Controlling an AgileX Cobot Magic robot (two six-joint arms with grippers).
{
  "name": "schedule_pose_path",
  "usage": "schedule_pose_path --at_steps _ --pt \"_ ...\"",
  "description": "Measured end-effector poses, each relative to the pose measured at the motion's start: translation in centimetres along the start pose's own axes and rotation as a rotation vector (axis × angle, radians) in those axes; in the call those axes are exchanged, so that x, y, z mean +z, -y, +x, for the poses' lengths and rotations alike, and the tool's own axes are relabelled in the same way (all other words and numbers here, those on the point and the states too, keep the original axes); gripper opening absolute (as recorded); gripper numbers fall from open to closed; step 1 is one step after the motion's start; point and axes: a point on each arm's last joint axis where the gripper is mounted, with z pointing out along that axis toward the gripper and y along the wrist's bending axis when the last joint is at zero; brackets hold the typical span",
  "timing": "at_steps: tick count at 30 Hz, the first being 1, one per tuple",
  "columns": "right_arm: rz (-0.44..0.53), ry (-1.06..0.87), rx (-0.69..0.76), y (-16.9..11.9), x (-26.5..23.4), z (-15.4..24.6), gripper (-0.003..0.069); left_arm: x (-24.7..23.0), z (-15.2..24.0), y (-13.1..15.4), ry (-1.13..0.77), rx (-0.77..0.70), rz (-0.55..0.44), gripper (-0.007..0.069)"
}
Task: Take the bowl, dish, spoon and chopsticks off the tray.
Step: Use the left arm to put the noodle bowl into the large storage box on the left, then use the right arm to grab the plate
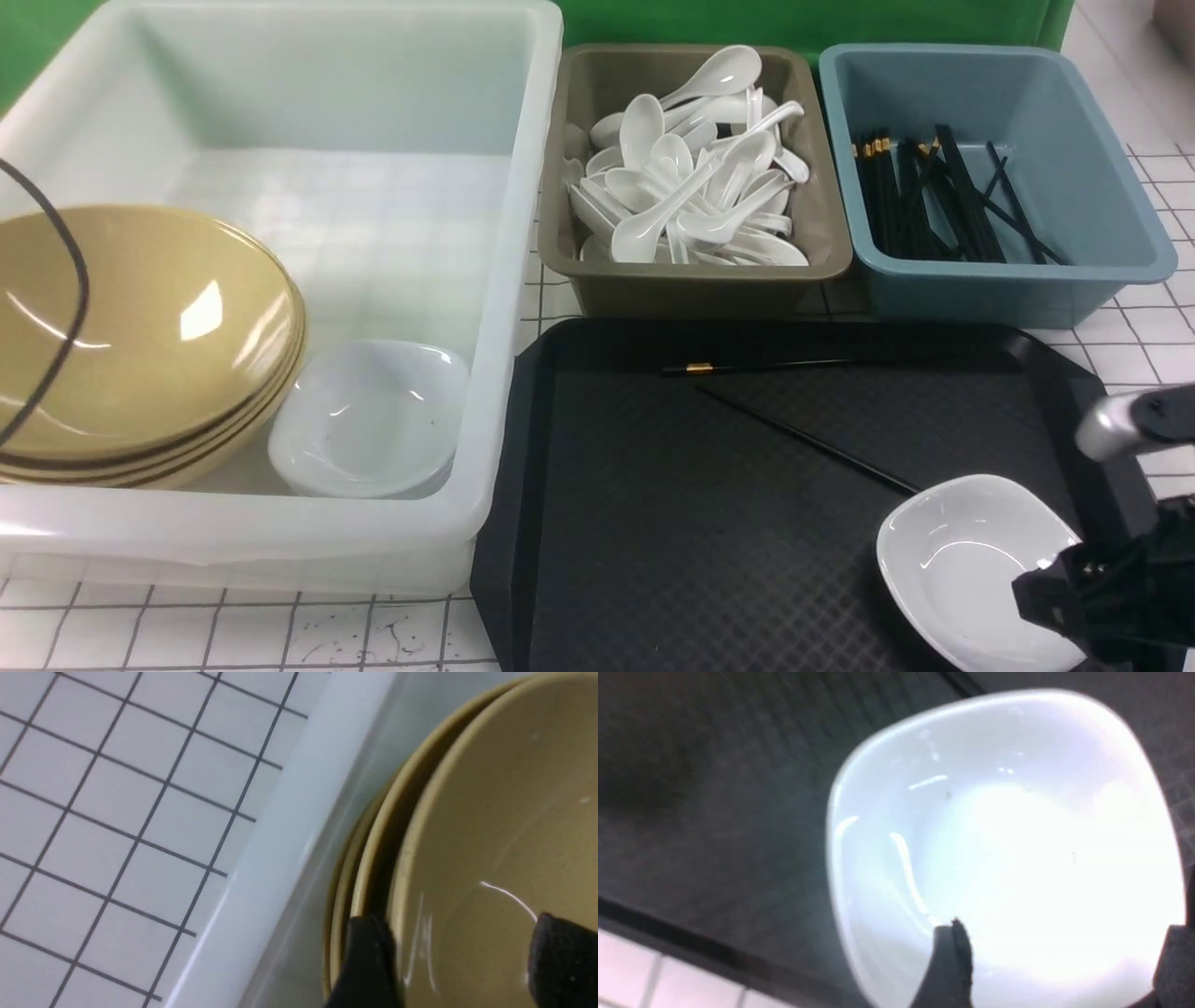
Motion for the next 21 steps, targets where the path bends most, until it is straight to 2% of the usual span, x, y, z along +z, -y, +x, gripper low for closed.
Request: schedule_pose_path --at_steps 2,5,10,12,15,17,20,21 --pt "0.025 -0.04 -0.033 0.4 1.0 -1.2 0.058 -1.6 -0.6 0.4 0.048 -0.025 0.018 0.0489" --pt "0.06 -0.064 -0.063 0.8 2.0 -3.1 0.058 -5.2 -1.2 1.6 0.149 -0.03 0.066 0.051" --pt "0.096 -0.137 -0.088 1.5 4.2 -5.1 0.0579 -10.4 -0.4 4.6 0.279 0.086 0.175 0.0466" --pt "0.093 -0.212 -0.079 1.8 5.8 -5.2 0.0559 -13.1 0.6 6.3 0.336 0.173 0.244 0.0421" --pt "0.077 -0.28 -0.055 1.8 6.8 -5.2 0.0498 -14.8 1.3 7.1 0.376 0.224 0.287 0.0386" --pt "0.048 -0.317 -0.056 1.5 7.0 -5.6 0.0346 -16.5 2.4 7.4 0.423 0.257 0.319 0.034" --pt "0.015 -0.361 -0.062 1.1 6.1 -6.3 0.0197 -18.2 3.6 6.9 0.474 0.279 0.312 0.0293" --pt "0.006 -0.364 -0.065 0.9 5.5 -6.7 0.0174 -18.7 4.1 6.6 0.487 0.286 0.305 0.0272"
